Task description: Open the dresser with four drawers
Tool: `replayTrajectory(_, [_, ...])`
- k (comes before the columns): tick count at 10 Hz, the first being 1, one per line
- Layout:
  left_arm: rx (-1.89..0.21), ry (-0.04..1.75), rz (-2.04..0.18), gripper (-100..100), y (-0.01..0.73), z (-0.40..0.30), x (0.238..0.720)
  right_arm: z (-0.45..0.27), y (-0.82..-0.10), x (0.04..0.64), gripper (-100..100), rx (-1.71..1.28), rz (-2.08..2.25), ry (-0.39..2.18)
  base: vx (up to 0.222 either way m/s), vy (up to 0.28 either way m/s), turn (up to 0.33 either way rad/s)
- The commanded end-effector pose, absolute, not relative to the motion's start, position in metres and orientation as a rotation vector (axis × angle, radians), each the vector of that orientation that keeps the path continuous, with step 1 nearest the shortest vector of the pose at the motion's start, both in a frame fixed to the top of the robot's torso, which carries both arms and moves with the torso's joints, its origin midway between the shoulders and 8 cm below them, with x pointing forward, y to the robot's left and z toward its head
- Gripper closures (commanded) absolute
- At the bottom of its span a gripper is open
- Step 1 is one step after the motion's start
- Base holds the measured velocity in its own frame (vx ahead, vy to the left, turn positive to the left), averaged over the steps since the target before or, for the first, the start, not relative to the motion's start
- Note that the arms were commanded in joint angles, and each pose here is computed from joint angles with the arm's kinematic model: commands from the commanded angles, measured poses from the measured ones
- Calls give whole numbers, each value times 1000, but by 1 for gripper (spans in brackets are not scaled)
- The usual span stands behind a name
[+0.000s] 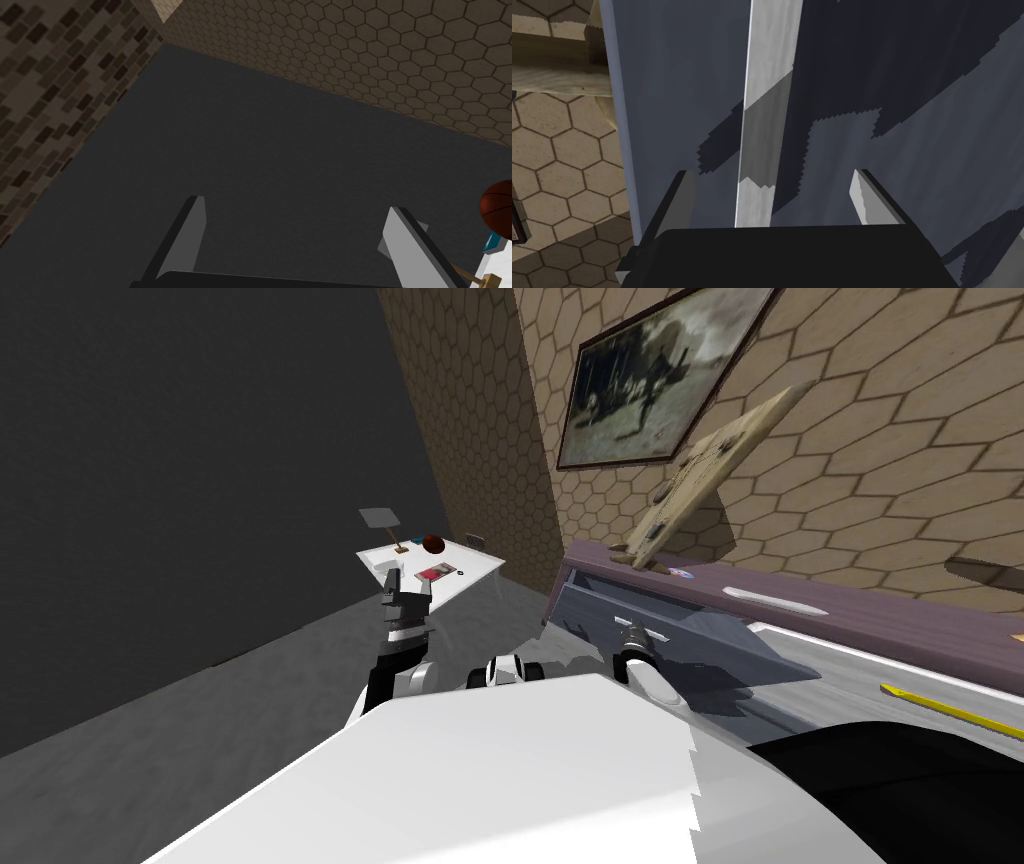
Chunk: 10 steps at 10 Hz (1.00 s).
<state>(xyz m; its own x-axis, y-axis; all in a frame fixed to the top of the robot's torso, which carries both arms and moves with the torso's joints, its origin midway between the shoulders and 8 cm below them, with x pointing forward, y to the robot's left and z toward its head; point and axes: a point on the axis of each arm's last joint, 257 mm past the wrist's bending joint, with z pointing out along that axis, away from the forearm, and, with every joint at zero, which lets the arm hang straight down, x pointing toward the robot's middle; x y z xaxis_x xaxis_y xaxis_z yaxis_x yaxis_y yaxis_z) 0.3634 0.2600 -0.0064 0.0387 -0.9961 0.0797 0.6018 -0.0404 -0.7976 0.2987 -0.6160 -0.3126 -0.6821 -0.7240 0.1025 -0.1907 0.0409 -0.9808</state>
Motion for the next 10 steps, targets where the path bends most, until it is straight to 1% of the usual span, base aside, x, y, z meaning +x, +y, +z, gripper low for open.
replayTrajectory(1, [-794, 650, -1448, 0, 260, -6, 363, -290, -622, 284, -100, -933, -1764, 1837, -83, -2, 426])
replayTrajectory(2, [-794, 650, -1448, 0, 260, -6, 363, -285, -627, 280, -100, -872, -1774, 1842, -39, -2, 165])
replayTrajectory(5, [-794, 650, -1447, 0, 260, -6, 363, -280, -632, 276, -100, -780, -1770, 1848, 1, 1, -11])
replayTrajectory(6, [-794, 650, -1447, 0, 260, -6, 363, -258, -628, 272, -100, -823, -1823, 1767, -58, 7, 404])
replayTrajectory(7, [-794, 650, -1448, 0, 260, -6, 363, -254, -631, 264, -100, -806, -1846, 1760, -86, 15, 506])
replayTrajectory(8, [-794, 650, -1448, 0, 260, -6, 363, -249, -635, 260, -100, -748, -1856, 1756, -47, 13, 101])
replayTrajectory(10, [-794, 650, -1447, 0, 260, -6, 363, -244, -638, 256, -100, -672, -1846, 1753, 4, 5, -31])
